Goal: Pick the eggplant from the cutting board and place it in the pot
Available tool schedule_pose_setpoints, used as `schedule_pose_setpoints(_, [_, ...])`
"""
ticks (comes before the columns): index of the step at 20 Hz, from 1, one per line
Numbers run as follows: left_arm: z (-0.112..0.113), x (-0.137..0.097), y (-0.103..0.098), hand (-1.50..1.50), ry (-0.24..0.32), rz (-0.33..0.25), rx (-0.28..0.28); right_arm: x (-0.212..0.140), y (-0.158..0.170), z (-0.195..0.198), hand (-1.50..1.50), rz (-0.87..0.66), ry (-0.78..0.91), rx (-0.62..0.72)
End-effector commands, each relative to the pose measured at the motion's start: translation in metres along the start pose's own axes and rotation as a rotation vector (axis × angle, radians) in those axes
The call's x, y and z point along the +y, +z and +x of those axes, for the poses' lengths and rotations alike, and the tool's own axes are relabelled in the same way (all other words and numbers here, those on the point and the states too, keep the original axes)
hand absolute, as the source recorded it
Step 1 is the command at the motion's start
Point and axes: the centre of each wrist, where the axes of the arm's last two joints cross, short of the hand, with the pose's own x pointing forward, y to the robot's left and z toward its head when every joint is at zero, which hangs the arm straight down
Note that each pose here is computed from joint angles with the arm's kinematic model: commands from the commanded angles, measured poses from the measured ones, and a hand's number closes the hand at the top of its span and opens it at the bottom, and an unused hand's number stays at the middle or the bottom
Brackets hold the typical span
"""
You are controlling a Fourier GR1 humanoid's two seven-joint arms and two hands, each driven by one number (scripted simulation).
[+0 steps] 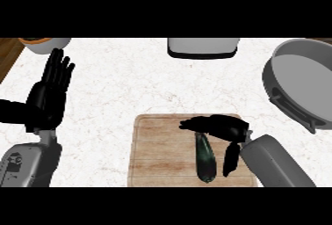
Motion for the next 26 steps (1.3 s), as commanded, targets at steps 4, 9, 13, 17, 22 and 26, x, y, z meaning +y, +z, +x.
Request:
schedule_pose_setpoints(4, [0.006,0.008,0.009,0.0,0.005,-0.029,-0.003,0.005,-0.013,-0.009,-1.5,0.02,-0.014,-0.014])
schedule_pose_setpoints(9, [-0.001,0.019,0.006,0.0,-0.016,-0.003,0.002,0.033,-0.033,0.028,1.5,0.081,0.041,-0.177])
schedule_pose_setpoints(13, [-0.003,0.006,0.008,0.0,-0.002,-0.006,0.007,0.049,-0.032,0.022,1.5,0.007,0.078,-0.234])
schedule_pose_setpoints(17, [0.001,0.01,-0.014,0.0,0.002,-0.015,0.002,0.045,-0.041,0.015,1.5,0.013,0.108,-0.21])
schedule_pose_setpoints(22, [0.018,-0.001,0.0,0.0,0.007,-0.01,-0.008,0.035,-0.024,0.031,1.5,-0.1,0.142,-0.19])
schedule_pose_setpoints(26, [0.002,0.009,-0.004,0.0,0.003,-0.009,0.0,-0.011,-0.041,0.027,1.5,-0.382,0.177,0.218])
